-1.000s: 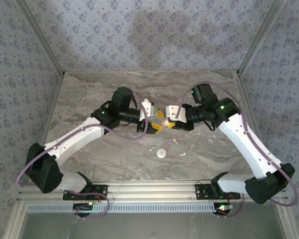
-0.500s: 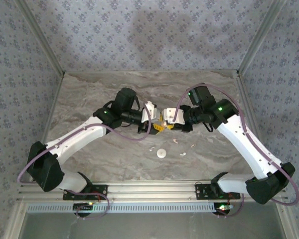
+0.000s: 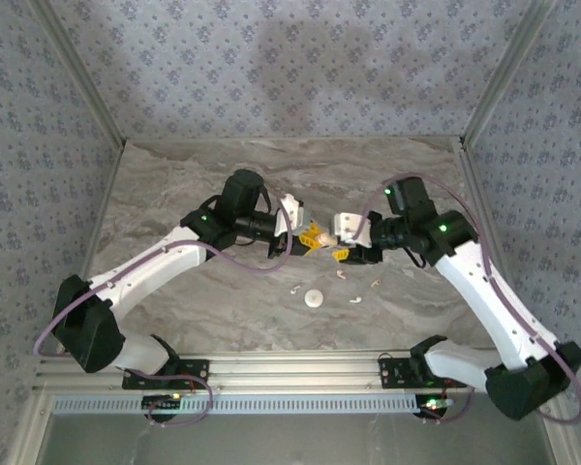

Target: Insert wireless bluetooth earbuds into charging case

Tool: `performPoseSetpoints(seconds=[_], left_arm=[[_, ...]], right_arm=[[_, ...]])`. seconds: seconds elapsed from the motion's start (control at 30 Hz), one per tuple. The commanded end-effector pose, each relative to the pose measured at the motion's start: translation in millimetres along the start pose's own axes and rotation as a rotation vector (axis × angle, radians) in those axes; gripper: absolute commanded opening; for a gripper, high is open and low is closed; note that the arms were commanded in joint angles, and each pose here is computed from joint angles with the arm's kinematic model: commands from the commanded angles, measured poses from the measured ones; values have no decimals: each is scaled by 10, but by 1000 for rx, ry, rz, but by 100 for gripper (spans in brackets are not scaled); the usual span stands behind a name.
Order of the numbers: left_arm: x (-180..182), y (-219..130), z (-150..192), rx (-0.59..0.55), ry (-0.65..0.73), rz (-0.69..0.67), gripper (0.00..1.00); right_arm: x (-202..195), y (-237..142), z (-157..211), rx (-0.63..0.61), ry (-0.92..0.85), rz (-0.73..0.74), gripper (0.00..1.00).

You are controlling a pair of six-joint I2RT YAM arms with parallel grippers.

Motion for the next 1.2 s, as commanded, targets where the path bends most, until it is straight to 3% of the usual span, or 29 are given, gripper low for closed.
performPoseSetpoints(seconds=[0.0,0.1,0.3,0.73,1.0,1.07,1.17], left_arm=[[-46,-41,-153,-78,20,53,21],[-71,-59,-205,-93,29,68,21],[-92,-74,-257,-112,32,87,21],[-82,-63,-300,-142,29,97,20],[-58,-57,-315,-144,24,89,21],[-50,-56,-310,-139,21,83,25],[-20,-54,-296,-121,10,58,40]], right_arm=[[1,-124,-98,-221,86,13,51],[25,-196,-106,-315,127,-9,52],[-13,-225,-148,-383,131,-33,52],[-102,-187,-188,-421,141,-74,44],[-109,-190,-178,-399,133,-57,21],[-118,-194,-172,-385,134,-45,20],[-106,-198,-145,-349,154,-40,20]])
Point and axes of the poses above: each hand's point on the last joint's axis, 136 mm out from that joint toward the fingers, its own y axis out along the fingers, its own x axis along the line the jaws close on, z = x × y, the point moved 5 cm from there along -y, back along the fingers, and after that the axes turned 2 degrees about -y, right-handed, at the moved point
